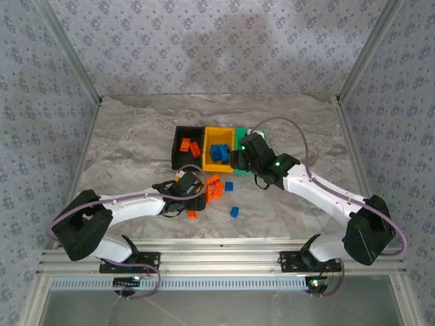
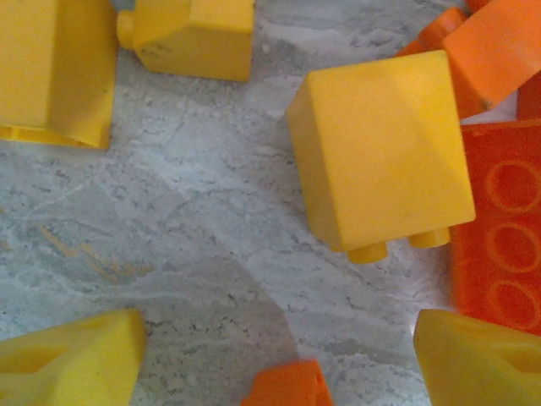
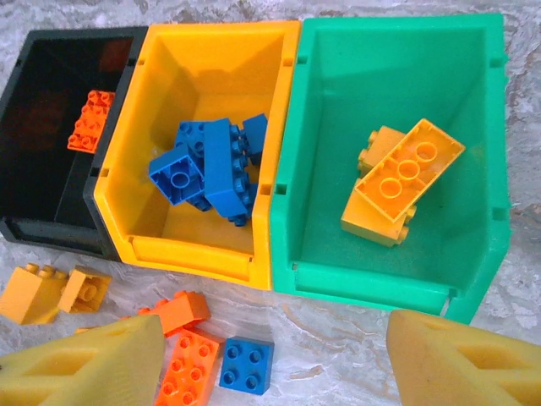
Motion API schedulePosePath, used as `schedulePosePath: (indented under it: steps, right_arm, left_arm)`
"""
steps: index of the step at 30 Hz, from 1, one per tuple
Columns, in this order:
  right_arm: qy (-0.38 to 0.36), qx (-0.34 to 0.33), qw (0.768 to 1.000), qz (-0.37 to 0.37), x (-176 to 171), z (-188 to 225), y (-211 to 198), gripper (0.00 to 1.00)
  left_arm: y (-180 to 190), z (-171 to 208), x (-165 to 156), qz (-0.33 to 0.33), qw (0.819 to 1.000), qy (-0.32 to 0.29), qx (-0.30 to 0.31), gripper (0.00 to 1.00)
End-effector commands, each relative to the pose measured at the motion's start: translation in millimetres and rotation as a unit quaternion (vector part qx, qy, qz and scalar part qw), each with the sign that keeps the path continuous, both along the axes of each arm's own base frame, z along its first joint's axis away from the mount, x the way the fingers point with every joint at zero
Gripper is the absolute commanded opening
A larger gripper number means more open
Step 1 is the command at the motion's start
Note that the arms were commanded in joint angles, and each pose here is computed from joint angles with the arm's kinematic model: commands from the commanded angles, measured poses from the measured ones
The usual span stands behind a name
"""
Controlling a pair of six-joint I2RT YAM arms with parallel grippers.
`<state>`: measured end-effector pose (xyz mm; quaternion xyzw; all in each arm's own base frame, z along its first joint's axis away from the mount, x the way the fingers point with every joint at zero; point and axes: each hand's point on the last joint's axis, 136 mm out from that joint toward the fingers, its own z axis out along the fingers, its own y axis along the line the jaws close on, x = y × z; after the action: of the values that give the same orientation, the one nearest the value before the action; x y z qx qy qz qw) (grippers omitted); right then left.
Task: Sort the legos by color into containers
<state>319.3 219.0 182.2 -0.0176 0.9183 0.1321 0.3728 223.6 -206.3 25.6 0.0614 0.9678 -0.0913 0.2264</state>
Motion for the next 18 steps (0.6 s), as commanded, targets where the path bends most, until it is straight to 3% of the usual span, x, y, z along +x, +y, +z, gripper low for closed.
schedulePosePath:
  steps: [1,9,18]
  right_arm:
    - [-0.009,0.017,1.0,-0.008,-0.7,5.7,-2.7,0.72]
    - [-0.009,0.031,0.999,-0.007,-2.6,4.4,-0.6,0.72]
    - [-0.013,0.031,0.999,-0.017,-7.7,4.5,-11.7,0.72]
  left_arm:
    - [17.3,-0.1,-9.6,0.019,1.0,0.006,0.009,0.81]
    - [31.1,5.7,-24.7,0.025,1.0,0.013,0.0,0.78]
    - [33.0,-14.6,-45.2,0.014,0.997,0.075,0.027,0.64]
